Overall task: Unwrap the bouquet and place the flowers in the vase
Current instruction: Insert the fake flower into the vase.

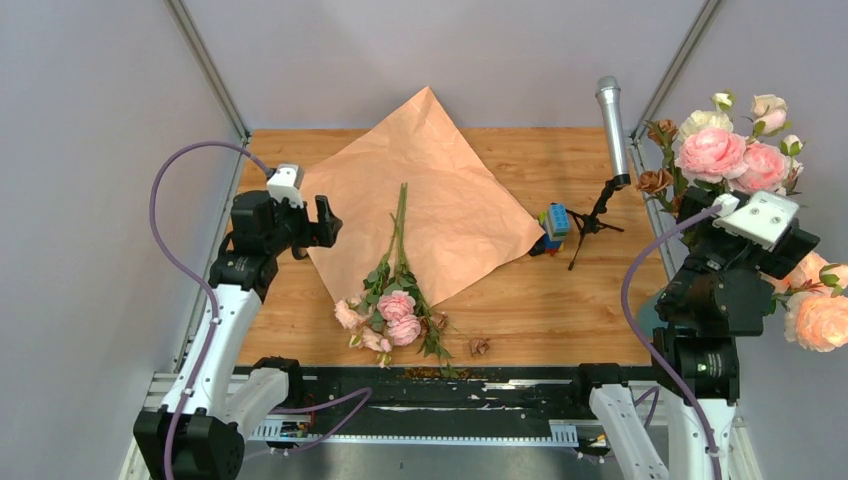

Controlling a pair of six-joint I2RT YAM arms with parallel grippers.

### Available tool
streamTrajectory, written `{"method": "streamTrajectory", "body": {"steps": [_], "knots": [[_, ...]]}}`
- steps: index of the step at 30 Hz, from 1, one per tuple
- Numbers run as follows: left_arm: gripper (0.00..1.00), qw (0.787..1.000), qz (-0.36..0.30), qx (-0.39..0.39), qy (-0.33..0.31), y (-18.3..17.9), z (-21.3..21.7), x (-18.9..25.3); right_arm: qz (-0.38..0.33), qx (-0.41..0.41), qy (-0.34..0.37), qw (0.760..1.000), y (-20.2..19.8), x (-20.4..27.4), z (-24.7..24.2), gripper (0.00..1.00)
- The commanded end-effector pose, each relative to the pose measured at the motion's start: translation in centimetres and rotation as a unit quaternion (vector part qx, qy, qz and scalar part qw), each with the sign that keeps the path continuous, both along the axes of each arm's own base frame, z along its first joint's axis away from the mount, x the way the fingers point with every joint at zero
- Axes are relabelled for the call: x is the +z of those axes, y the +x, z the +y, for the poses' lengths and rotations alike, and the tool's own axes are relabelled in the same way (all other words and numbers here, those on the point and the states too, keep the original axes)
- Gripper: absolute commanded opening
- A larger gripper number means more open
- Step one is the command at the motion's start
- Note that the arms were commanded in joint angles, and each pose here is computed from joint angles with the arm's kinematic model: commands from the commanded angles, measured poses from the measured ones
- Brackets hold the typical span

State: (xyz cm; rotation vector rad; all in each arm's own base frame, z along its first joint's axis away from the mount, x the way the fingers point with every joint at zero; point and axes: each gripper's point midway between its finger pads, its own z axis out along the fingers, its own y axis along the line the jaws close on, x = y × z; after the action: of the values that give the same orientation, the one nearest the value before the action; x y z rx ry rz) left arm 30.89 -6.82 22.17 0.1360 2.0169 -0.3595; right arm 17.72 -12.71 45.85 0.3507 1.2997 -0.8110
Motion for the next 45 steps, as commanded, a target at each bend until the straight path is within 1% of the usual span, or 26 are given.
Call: {"method": "streamTrajectory", "body": {"steps": [1,3,5,7,9,11,14,15,18,19,21,24,28,30,31,35,38,40,43,45], "knots": [[1.00,1.000,-0.025,0.001,0.011,-0.1,0.4,0.7,-0.053,0.066,0.010,0.996,-0.9,2.2,1.7,0.96],[1.00,1.000,-0.024,0.003,0.012,-0.2,0.5,0.4,-0.058,0.085,0.007,0.995,-1.0,2.4,2.2,0.99],[1.00,1.000,-0.023,0.005,0.012,-0.3,0.6,0.2,-0.057,0.091,0.009,0.994,-1.0,2.3,2.4,1.00],[1.00,1.000,-0.023,0.004,0.011,-0.3,0.5,0.0,-0.052,0.065,0.020,0.996,-1.1,1.9,1.7,0.97],[1.00,1.000,-0.022,0.002,0.011,-0.4,0.5,-0.2,-0.037,0.018,0.035,0.999,-1.2,1.1,0.4,0.95],[1.00,1.000,-0.022,0.001,0.010,-0.5,0.4,-0.3,-0.007,-0.015,0.038,0.999,-0.6,0.3,-0.4,0.80],[1.00,1.000,-0.025,0.000,0.007,-0.5,0.3,-0.2,0.046,-0.051,0.037,0.997,0.7,-0.9,-1.2,0.66],[1.00,1.000,-0.025,-0.001,0.006,-0.5,0.3,-0.2,0.057,-0.061,0.038,0.996,1.0,-1.1,-1.4,0.60],[1.00,1.000,-0.024,-0.002,0.005,-0.6,0.3,-0.3,0.074,-0.090,0.042,0.992,1.3,-1.7,-2.3,0.40],[1.00,1.000,-0.025,-0.003,0.005,-0.6,0.2,-0.3,0.072,-0.093,0.046,0.992,1.2,-1.8,-2.4,0.36],[1.00,1.000,-0.026,-0.003,0.006,-0.8,0.2,-0.3,0.062,-0.098,0.054,0.992,0.9,-1.8,-2.6,0.32],[1.00,1.000,-0.025,-0.005,0.005,-0.9,0.2,-0.7,0.045,-0.108,0.063,0.991,0.0,-1.8,-3.0,0.29],[1.00,1.000,-0.021,-0.012,-0.001,-0.9,-0.1,-1.0,0.035,-0.127,0.070,0.989,-0.9,-1.7,-3.5,0.29],[1.00,1.000,-0.020,-0.015,-0.001,-1.0,-0.2,-1.1,0.034,-0.133,0.073,0.988,-1.1,-1.9,-3.7,0.31],[1.00,1.000,-0.021,-0.016,-0.001,-1.0,-0.2,-1.1,0.034,-0.134,0.075,0.988,-1.1,-2.2,-3.7,0.34],[1.00,1.000,-0.023,-0.020,-0.004,-1.2,-0.4,-1.0,0.040,-0.105,0.082,0.990,-0.2,-3.4,-3.2,0.62],[1.00,0.999,-0.027,-0.020,-0.005,-1.3,-0.4,-0.7,0.045,-0.048,0.076,0.995,1.0,-3.6,-2.0,0.80],[1.00,0.999,-0.032,-0.022,-0.008,-1.3,-0.5,-0.4,0.049,0.002,0.066,0.997,1.7,-3.3,-0.7,0.90],[1.00,0.999,-0.038,-0.026,-0.014,-1.4,-0.8,0.1,0.040,0.072,0.058,0.995,2.4,-2.8,1.3,0.99],[1.00,0.999,-0.040,-0.029,-0.016,-1.5,-0.9,0.2,0.029,0.108,0.052,0.992,2.4,-2.3,2.4,1.00]]}}
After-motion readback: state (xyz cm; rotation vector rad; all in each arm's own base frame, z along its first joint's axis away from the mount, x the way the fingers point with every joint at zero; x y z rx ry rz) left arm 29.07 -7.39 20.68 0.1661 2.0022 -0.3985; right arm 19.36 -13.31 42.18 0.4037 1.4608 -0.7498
